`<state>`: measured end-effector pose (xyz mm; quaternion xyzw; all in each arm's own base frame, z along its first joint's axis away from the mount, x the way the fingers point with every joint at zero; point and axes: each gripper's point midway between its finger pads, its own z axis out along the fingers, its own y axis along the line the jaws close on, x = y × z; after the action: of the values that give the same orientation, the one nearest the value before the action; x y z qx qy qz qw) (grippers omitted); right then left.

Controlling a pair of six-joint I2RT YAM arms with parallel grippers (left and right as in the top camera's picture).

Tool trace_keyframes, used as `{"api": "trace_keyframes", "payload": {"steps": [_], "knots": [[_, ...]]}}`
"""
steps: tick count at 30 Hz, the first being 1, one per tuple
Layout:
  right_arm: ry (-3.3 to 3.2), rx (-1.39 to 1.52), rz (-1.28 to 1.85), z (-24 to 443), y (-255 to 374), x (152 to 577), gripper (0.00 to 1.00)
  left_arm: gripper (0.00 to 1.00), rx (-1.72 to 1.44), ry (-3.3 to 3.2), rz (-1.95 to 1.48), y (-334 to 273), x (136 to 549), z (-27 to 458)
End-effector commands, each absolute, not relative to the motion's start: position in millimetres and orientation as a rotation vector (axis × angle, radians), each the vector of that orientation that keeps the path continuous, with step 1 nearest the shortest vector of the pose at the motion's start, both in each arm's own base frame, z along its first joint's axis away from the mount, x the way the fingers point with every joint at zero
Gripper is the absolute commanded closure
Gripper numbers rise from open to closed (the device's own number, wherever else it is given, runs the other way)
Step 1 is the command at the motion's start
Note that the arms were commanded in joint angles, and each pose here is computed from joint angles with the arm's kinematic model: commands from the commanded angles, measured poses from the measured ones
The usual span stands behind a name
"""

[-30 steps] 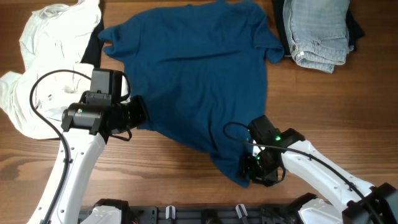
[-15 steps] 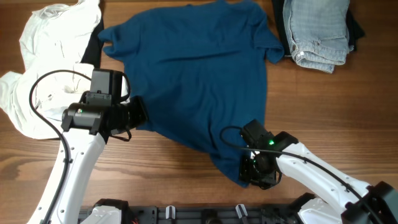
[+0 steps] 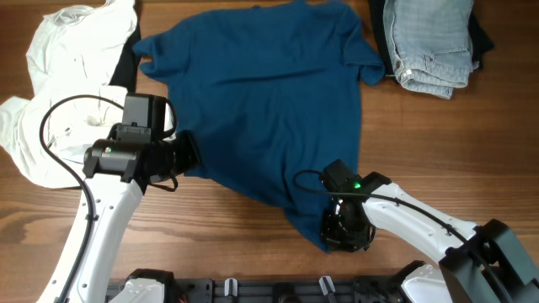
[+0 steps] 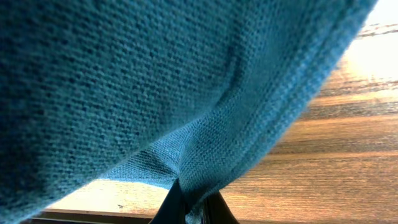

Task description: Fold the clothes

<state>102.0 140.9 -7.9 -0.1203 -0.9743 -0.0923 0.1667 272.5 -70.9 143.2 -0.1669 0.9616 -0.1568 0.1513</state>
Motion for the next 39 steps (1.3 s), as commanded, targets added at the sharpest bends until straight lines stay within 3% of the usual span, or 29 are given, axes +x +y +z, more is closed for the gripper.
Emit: {"api": "trace_keyframes", "payload": {"steps": [1, 6, 11, 18, 31, 34, 39], "knots": [[-2.808, -0.318, -0.347, 2.8, 148.4, 119.4, 0.96, 0.96, -0.445, 2.759, -0.416, -68.4, 273.3, 143.5], [-2.931, -0.201, -0.568, 69.4, 156.4, 161.1, 0.96, 0.96, -0.427, 2.762, -0.414, -68.4, 272.5, 144.5], [-3.177, -0.262, -0.518, 143.5, 113.2, 198.8, 0.96, 0.96, -0.399, 2.712, -0.408, -66.8, 277.5, 159.7], [-3.356, -0.407, -0.541, 206.7, 62.7, 205.9, 0.96, 0.96, -0.339, 2.613, -0.416, -64.9, 272.8, 201.0], [-3.421, -0.432, -0.544, 225.7, 48.1, 181.5, 0.96, 0.96, -0.370, 2.701, -0.478, -63.5, 187.7, 218.7], [-3.418, -0.434, -0.507, 221.0, 45.4, 191.2, 0.96, 0.96, -0.386, 2.726, -0.433, -58.7, 187.6, 212.4], [-3.383, -0.398, -0.451, 195.1, 44.7, 238.2, 0.96, 0.96, -0.424, 2.783, -0.305, -50.3, 226.4, 183.5]]}}
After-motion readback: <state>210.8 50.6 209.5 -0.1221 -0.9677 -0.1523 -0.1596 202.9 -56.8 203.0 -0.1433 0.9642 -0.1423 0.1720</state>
